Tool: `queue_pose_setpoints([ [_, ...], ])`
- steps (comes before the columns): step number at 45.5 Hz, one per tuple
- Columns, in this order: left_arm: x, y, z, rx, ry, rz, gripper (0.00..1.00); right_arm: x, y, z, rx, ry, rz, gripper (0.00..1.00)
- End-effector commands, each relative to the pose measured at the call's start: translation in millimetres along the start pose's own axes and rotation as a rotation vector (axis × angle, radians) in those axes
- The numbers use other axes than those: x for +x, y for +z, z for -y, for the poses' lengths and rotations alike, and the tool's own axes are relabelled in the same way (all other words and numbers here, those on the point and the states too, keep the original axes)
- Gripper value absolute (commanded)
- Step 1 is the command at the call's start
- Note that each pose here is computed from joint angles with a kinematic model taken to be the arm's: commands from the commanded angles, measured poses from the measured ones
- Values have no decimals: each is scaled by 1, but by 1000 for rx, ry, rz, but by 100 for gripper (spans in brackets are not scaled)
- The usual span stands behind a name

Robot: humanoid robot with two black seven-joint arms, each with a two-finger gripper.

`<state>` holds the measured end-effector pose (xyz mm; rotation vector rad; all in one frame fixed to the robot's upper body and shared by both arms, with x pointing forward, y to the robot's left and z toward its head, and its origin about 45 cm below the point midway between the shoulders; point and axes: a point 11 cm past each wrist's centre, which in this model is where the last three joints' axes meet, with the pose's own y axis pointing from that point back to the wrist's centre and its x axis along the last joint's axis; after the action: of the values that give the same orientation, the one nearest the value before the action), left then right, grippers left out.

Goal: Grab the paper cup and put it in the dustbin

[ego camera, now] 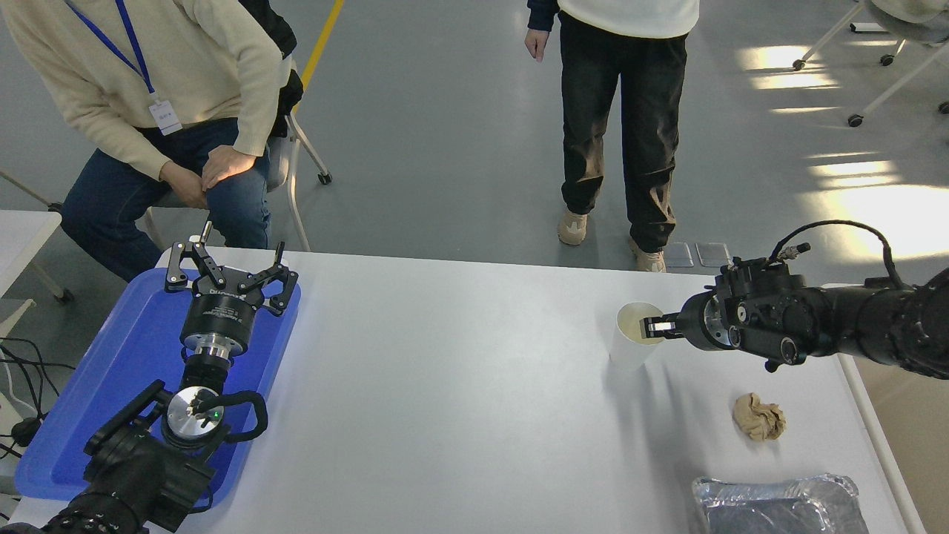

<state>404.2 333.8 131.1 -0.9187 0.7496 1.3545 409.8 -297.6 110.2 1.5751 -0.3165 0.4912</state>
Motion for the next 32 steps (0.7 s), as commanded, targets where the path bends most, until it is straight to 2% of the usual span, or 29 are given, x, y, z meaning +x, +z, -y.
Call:
queue_pose_setpoints([
  [1, 0, 0, 0, 0, -1, 0, 100, 0, -1, 0, 3, 0, -1, 0],
  [19, 0, 0, 0, 0, -1, 0, 100, 8, -9, -6, 30, 2, -9, 0],
  [32, 0, -1, 0, 1, -1, -2, 100, 37, -9, -39, 46, 17, -28, 0],
])
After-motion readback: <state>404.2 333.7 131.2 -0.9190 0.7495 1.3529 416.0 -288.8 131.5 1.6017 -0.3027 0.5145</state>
